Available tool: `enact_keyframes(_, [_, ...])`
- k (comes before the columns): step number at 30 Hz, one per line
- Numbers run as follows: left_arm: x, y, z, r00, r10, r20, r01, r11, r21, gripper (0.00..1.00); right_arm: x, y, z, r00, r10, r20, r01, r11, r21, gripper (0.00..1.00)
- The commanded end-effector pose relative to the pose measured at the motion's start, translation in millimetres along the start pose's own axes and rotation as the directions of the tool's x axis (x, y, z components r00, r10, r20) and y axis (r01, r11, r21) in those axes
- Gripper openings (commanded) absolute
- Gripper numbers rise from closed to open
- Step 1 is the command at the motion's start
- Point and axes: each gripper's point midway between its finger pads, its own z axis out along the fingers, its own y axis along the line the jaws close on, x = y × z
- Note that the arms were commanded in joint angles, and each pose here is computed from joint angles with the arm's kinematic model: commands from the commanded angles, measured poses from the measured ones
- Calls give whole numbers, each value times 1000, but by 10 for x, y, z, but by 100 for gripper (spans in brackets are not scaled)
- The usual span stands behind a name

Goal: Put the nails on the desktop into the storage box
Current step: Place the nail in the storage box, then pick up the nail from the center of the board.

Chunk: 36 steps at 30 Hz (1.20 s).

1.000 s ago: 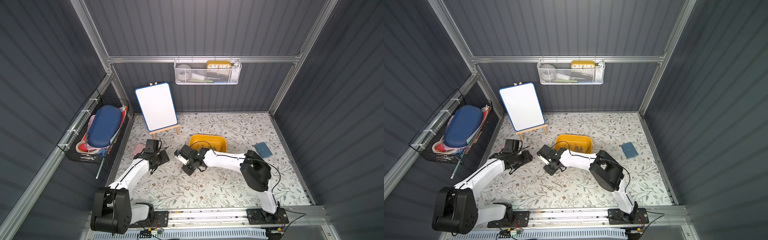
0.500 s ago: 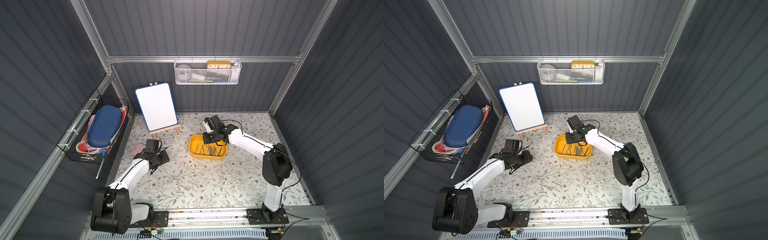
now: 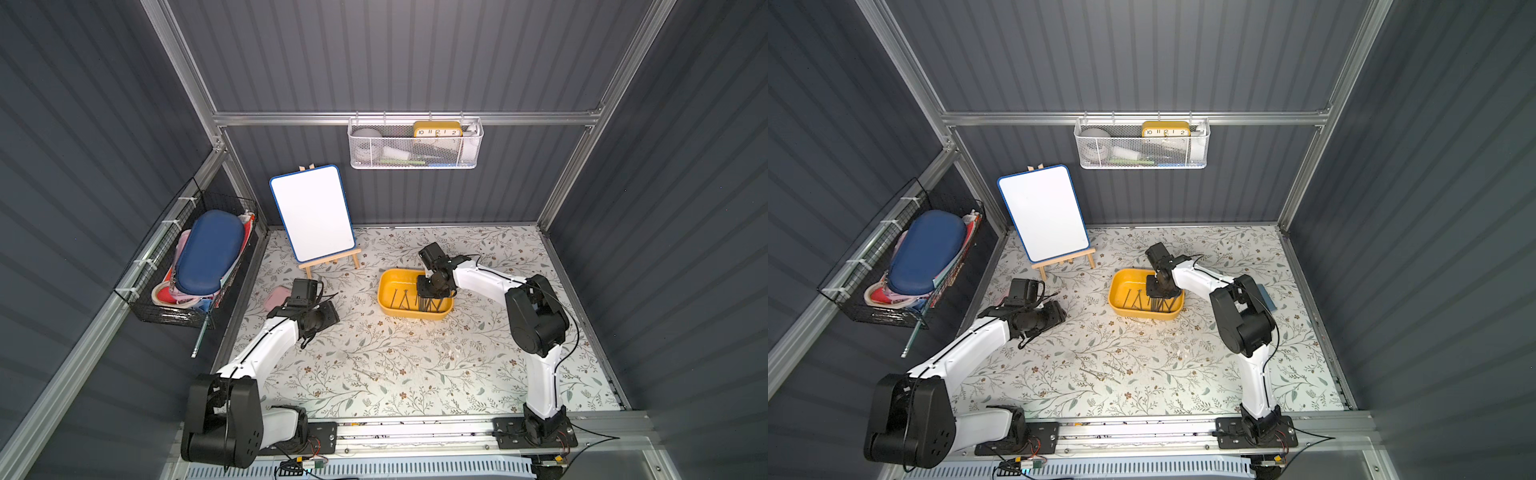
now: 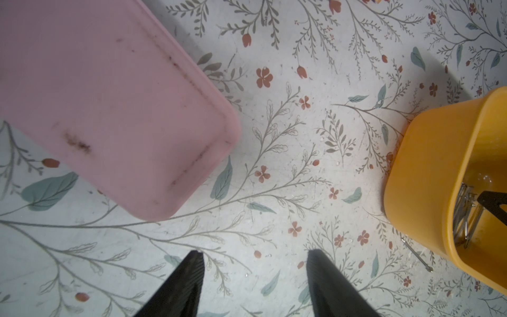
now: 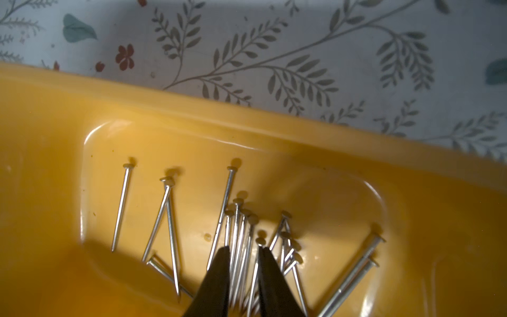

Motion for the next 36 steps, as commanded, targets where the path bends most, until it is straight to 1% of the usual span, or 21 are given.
enact_keyframes(1, [77, 10, -7, 1000, 18, -21, -17, 1000, 3, 65, -11, 303, -363, 996, -79, 48, 83, 991, -105, 28])
enact_keyframes(3, [73, 2, -15, 1000, 20, -16, -19, 1000, 9, 65, 123, 572, -583, 982, -175, 68, 184, 967, -174, 31])
enact_keyframes(4, [69, -14, -20, 1000, 21, -13, -21, 1000, 18, 65, 247, 705, -672, 969, -236, 69, 245, 949, -196, 32])
enact_keyframes(6, [78, -23, -17, 1000, 22, -18, -21, 999, 24, 65, 563, 919, -780, 926, -374, 53, 376, 900, -219, 32])
enact_keyframes(7, [73, -32, -18, 1000, 21, -17, -21, 999, 28, 65, 764, 1009, -803, 895, -445, 39, 442, 868, -226, 32])
enact_keyframes(10, [95, -55, -18, 1000, 21, -19, -20, 999, 48, 65, 1337, 1190, -732, 772, -636, 27, 626, 750, -213, 32])
enact_keyframes(11, [106, -61, -11, 1000, 21, -22, -20, 998, 53, 65, 1489, 1214, -678, 736, -677, 16, 664, 718, -209, 33])
enact_keyframes(13, [136, -48, 9, 999, 15, -29, -14, 999, 53, 65, 1688, 1241, -573, 690, -723, -5, 707, 676, -208, 32])
enact_keyframes(16, [183, -45, 47, 999, 9, -46, -6, 998, 61, 65, 1866, 1303, -443, 629, -777, -18, 758, 619, -206, 33])
enact_keyframes(18, [200, -26, 65, 999, 2, -49, 0, 999, 55, 65, 1933, 1360, -394, 597, -802, -21, 782, 588, -208, 33])
enact_keyframes(22, [224, -10, 73, 999, 0, -50, 3, 999, 53, 65, 2055, 1458, -302, 549, -835, -33, 811, 541, -222, 33])
enact_keyframes(25, [223, -10, 70, 999, -2, -48, 4, 999, 54, 65, 2138, 1477, -234, 522, -852, -51, 824, 518, -230, 33])
enact_keyframes(29, [220, -11, 67, 999, -2, -47, 4, 999, 53, 65, 2213, 1522, -195, 498, -865, -58, 835, 497, -238, 33])
enact_keyframes(36, [220, -6, 68, 999, 1, -46, 2, 999, 52, 65, 2278, 1593, -98, 485, -872, -69, 839, 486, -247, 32])
